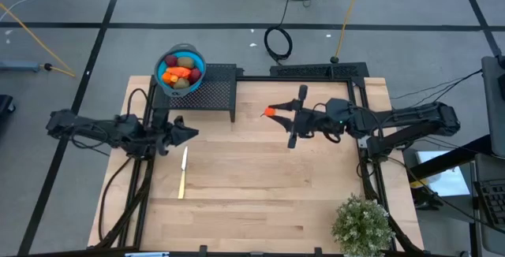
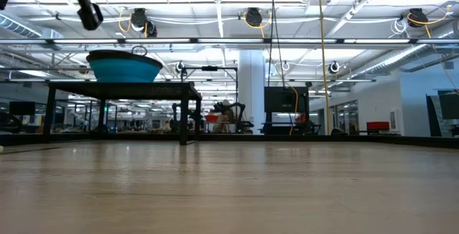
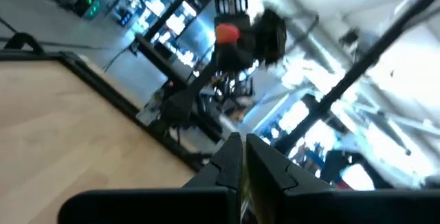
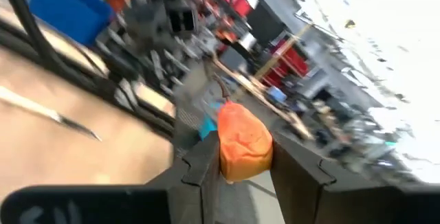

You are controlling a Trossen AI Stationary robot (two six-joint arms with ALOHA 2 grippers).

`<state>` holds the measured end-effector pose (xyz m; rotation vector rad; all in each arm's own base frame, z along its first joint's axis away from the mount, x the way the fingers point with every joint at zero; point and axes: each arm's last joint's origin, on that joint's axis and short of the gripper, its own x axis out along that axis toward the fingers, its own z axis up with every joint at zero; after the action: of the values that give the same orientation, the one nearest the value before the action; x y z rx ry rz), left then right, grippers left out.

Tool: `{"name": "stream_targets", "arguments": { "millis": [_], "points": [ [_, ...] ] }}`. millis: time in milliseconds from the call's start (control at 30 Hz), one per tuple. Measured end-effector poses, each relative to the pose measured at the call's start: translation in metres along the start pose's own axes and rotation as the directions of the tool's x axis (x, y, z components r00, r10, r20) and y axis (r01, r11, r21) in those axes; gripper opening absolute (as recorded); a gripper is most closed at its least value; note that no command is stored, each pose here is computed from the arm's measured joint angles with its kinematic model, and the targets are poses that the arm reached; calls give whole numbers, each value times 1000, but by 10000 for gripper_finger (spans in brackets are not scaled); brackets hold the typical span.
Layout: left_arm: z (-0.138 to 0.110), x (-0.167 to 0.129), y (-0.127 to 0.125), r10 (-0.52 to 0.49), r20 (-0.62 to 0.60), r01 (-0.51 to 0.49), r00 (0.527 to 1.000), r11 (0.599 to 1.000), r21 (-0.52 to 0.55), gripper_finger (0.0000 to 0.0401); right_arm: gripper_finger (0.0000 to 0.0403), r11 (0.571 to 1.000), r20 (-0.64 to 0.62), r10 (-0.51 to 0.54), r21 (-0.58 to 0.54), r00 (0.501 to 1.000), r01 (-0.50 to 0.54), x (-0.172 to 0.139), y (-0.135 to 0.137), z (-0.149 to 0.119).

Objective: Pick & Place Fruit
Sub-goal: Put the pear into the blue strainer bowl on the shelf

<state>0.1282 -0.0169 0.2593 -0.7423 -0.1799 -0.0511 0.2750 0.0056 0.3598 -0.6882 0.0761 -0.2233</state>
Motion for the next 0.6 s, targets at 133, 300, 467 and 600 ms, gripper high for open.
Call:
{"name": "stream_targets", "arguments": {
  "millis": [133,300,467,600],
  "points": [
    [-1,14,-1,6,70,-4,998,999,-35,19,104,990,-61,-65,-133,996,56,2,4,0],
    [0,34,-4,82,93,-77,992,996,-49,19,104,954,-164,-138,-288,977,86,8,14,-5],
    [8,61,-15,147,111,-147,983,989,-10,19,105,899,-276,-220,-431,936,84,15,26,-11],
    [16,84,-27,195,124,-203,973,978,57,19,105,865,-334,-269,-497,903,74,20,34,-15]
  ]
}}
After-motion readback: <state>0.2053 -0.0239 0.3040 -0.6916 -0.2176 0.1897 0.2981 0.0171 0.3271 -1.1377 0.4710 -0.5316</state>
